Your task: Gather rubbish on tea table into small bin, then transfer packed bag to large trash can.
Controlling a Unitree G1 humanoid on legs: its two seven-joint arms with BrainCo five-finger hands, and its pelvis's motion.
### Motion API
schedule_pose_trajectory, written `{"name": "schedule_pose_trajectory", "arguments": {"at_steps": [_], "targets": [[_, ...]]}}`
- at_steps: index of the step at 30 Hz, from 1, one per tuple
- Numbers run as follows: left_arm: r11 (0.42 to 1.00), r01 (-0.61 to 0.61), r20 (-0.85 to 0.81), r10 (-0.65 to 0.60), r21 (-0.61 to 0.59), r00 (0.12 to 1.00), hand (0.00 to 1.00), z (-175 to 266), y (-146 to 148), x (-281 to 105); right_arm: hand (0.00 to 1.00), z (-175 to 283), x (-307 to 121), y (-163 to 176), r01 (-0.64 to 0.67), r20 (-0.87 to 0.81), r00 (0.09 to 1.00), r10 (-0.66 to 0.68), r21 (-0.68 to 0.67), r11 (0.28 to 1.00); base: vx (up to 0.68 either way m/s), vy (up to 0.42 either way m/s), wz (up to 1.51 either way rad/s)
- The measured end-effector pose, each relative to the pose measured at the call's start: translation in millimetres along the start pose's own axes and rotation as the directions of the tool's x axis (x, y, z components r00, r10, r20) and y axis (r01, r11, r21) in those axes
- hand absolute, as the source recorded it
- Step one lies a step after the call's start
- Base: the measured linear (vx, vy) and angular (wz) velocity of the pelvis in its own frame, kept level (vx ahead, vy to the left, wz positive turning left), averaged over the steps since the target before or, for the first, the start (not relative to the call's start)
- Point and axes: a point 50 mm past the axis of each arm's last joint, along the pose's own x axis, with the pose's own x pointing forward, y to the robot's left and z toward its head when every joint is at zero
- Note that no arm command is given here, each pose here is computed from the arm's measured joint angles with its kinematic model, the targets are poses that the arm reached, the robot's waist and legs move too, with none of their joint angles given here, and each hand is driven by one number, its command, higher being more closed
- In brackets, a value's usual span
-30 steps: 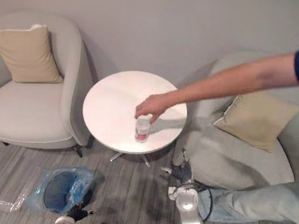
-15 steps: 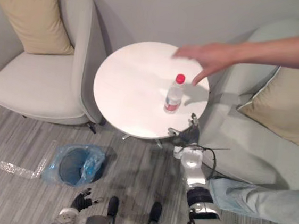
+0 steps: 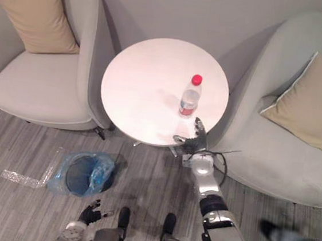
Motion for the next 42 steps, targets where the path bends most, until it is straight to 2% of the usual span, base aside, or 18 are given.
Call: {"name": "schedule_pose_trajectory", "arguments": {"at_steps": [8, 15, 21, 42], "targets": [[1.000, 0.001, 0.000, -0.001, 0.001, 1.000, 0.00, 0.1, -0.1, 0.1, 0.00, 0.1, 0.1, -0.9, 0.013, 0.002, 1.000, -0.012, -0.009, 1.000, 0.00, 0.000, 0.00], [1.000, 0.001, -0.002, -0.001, 0.000, 1.000, 0.00, -0.2, -0.6, 0.0, 0.00, 2.2, 1.7, -16.2, 0.143, 0.011, 0.990, -0.143, -0.018, 0.990, 0.00, 0.000, 0.00], [1.000, 0.002, 0.001, -0.002, -0.006, 1.000, 0.00, 1.1, -2.1, 0.4, 0.00, 13.7, 8.5, -33.8, 0.254, 0.032, 0.967, -0.255, 0.026, 0.967, 0.00, 0.000, 0.00], [0.995, -0.029, 0.067, 0.035, -0.090, 0.997, 0.00, 16.4, 2.7, 3.1, 0.00, 87.6, 51.8, -55.2, 0.277, 0.132, 0.947, -0.294, 0.134, 0.951, 0.00, 0.006, 0.05]]}}
